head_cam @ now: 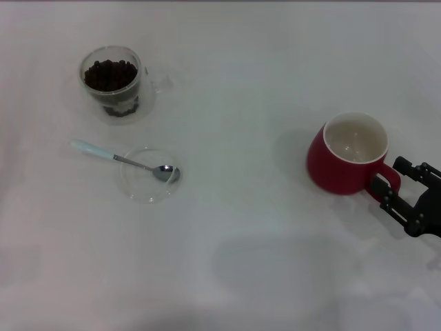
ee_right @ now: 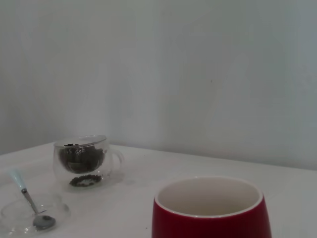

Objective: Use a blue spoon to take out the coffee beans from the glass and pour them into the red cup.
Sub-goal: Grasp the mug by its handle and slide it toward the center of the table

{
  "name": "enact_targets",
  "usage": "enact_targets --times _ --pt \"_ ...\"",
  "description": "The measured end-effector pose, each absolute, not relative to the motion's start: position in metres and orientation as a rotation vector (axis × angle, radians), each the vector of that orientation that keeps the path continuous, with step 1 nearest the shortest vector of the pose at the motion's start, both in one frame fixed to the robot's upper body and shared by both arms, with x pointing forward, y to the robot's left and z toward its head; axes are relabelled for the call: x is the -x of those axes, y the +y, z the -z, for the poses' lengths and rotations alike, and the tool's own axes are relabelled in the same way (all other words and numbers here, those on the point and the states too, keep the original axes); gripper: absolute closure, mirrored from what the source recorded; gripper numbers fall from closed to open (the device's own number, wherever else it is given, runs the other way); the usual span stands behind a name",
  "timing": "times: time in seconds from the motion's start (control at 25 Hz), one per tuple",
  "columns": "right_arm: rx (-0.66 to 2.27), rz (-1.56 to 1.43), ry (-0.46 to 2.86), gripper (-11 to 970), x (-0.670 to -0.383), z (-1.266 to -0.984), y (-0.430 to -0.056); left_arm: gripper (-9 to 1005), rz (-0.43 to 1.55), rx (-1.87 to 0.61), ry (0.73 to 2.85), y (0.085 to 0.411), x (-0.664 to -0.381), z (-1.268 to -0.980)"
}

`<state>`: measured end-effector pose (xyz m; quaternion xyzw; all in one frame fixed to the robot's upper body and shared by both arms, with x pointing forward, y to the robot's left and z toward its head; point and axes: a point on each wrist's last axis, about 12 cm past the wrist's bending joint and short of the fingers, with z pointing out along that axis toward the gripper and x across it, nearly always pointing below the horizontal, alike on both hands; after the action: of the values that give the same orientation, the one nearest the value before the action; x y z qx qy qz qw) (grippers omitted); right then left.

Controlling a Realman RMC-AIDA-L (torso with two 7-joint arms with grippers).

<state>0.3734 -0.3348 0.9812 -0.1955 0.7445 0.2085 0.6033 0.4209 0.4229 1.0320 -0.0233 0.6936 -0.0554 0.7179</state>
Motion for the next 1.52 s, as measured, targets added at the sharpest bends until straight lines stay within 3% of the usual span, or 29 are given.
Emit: enact_targets --times 0.08,0.64,0.88,1.52 --pt "0.451 -0.482 1.723 387 -0.373 -0.981 -0.335 405 0.125 0.051 1.535 0.422 -0.421 -1.032" --pt "0.460 -0.473 1.722 509 -0.378 -0.982 -0.335 406 0.132 0.054 1.539 0.419 -0.420 -1.030" --pt "0.470 -0.476 1.714 653 -0.377 -0.982 -0.334 405 0.133 0.058 1.540 0.419 -0.419 -1.029" --pt "0.571 -0.558 1.679 744 -0.381 -0.982 -0.316 405 0.130 0.059 1.545 0.420 -0.417 -1.029"
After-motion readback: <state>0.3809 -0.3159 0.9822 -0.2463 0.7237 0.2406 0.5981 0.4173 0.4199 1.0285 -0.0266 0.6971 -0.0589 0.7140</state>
